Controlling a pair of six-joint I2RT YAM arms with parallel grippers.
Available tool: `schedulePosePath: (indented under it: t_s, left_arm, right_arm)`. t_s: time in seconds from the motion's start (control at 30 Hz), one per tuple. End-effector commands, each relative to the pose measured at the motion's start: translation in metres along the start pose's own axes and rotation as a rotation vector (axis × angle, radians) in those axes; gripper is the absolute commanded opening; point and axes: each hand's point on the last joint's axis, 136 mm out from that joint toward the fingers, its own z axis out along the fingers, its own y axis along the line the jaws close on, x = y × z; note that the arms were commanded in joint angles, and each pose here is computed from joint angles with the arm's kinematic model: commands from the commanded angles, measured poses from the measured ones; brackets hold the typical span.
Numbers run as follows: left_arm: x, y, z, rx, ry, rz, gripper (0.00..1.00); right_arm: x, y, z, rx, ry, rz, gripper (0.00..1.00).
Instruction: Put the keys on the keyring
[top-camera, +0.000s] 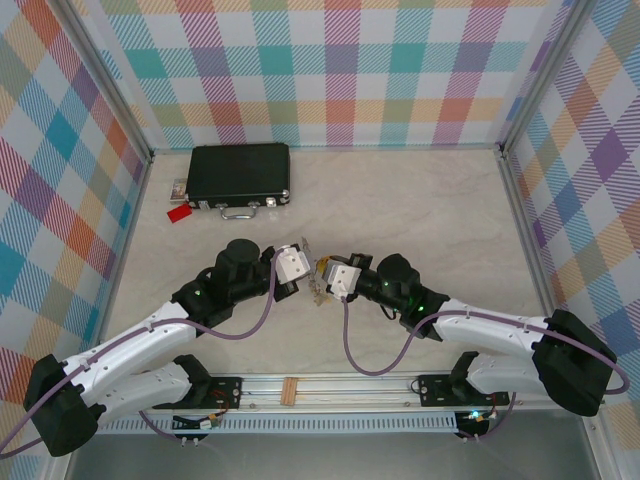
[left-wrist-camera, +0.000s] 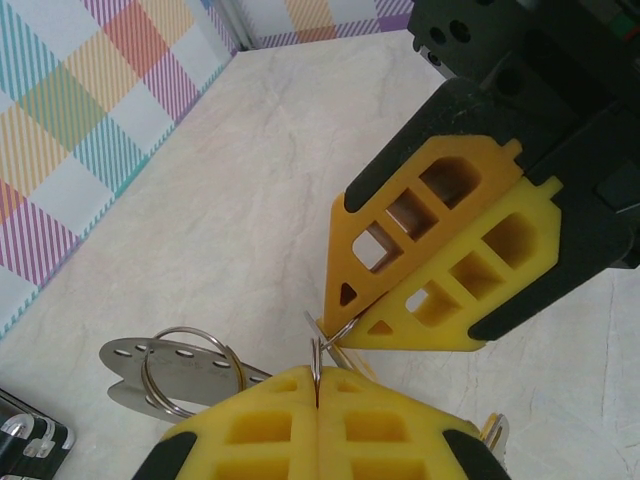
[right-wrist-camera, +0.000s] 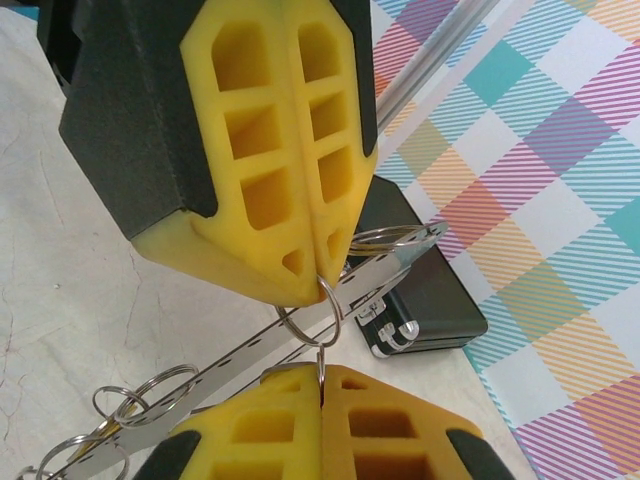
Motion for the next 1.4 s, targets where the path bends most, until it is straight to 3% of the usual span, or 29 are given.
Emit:
schedulePosePath:
  t_s: [0.0, 0.9, 1.2, 1.37]
  left_arm:
    - [-0.033, -0.002, -0.006, 0.029, -0.115, 0.001, 0.0]
    - [-0.026, 0.006, -0.002, -0.003, -0.059, -0.031, 0.0]
    - [-0.044, 0.018, -0.006, -0.047, -0.122, -0.171, 0.0]
    - [-0.045, 0.014, -0.004, -0.047, -0.231, -0.264, 0.0]
  right_arm:
    - [-0.016, 0.006, 0.002, -0.034, -0.068, 0.002, 0.0]
    - [-0.02, -0.005, -0.016, 0.034, -0.079, 0.006, 0.0]
    - [-0.016, -0.01, -0.018, 0.069, -0.062, 0.04, 0.0]
    - [-0.02, -0.016, -0.027, 0.06, -0.057, 0.116, 0.0]
